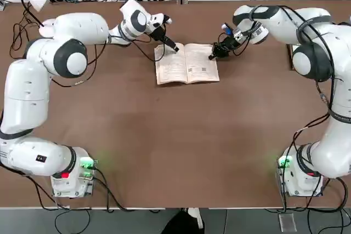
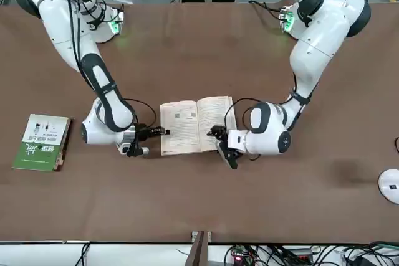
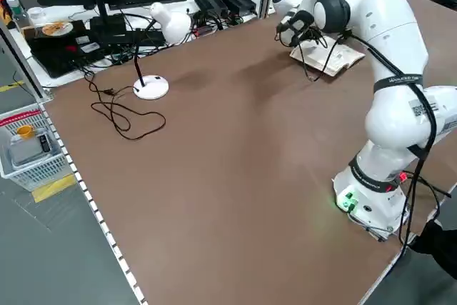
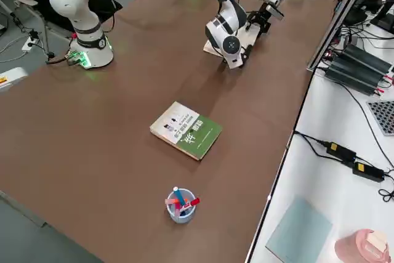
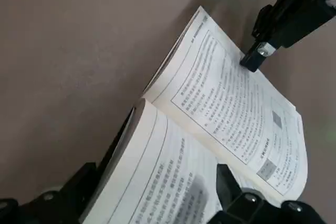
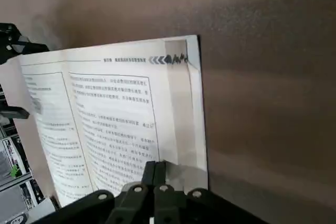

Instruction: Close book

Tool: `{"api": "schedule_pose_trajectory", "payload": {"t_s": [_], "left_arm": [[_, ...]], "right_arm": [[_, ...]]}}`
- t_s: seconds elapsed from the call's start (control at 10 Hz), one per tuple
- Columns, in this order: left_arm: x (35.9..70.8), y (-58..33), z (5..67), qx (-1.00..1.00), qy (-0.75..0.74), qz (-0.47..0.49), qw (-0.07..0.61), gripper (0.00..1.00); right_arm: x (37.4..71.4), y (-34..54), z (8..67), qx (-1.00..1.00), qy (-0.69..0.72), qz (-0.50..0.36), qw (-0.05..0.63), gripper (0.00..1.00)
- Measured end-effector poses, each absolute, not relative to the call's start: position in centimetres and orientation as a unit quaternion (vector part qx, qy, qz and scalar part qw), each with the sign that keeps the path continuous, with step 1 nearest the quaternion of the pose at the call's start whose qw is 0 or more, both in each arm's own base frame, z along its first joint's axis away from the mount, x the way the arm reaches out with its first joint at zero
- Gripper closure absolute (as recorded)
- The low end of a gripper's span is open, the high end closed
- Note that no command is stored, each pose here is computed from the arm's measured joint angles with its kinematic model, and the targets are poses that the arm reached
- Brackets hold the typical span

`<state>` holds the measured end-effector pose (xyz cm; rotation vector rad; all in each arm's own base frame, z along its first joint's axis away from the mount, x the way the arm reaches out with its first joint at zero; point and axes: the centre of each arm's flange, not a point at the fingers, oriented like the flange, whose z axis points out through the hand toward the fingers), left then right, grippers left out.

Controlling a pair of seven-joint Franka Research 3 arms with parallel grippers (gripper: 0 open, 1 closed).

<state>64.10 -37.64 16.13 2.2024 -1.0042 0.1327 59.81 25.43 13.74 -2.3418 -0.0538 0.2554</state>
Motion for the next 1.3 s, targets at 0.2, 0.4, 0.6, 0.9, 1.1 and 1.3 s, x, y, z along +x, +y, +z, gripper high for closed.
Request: {"api": "schedule_pose_trajectory", "payload": {"t_s": [0.2,0.4,0.6,0.9,1.1,1.3], "left_arm": [[64.2,-37.6,16.3,0.849,-0.388,0.049,0.354,0.0],[64.3,-37.7,16.8,0.848,-0.387,0.042,0.36,0.0],[64.6,-37.8,17.5,0.848,-0.381,0.035,0.366,0.0],[64.7,-37.8,18.0,0.85,-0.371,0.026,0.372,0.0],[64.7,-37.9,18.5,0.853,-0.361,0.019,0.376,0.0],[64.7,-38.0,19.1,0.858,-0.347,0.008,0.379,0.0]], "right_arm": [[59.8,25.4,13.7,-0.918,-0.021,0.1,0.382,0.99],[59.8,25.4,13.7,-0.918,-0.021,0.1,0.382,0.99],[59.8,25.3,13.7,-0.918,-0.021,0.1,0.382,0.99],[59.9,25.3,13.7,-0.918,-0.021,0.1,0.382,0.99],[59.9,25.3,13.7,-0.918,-0.021,0.1,0.382,0.99],[59.9,25.3,13.7,-0.918,-0.021,0.1,0.382,0.99]]}}
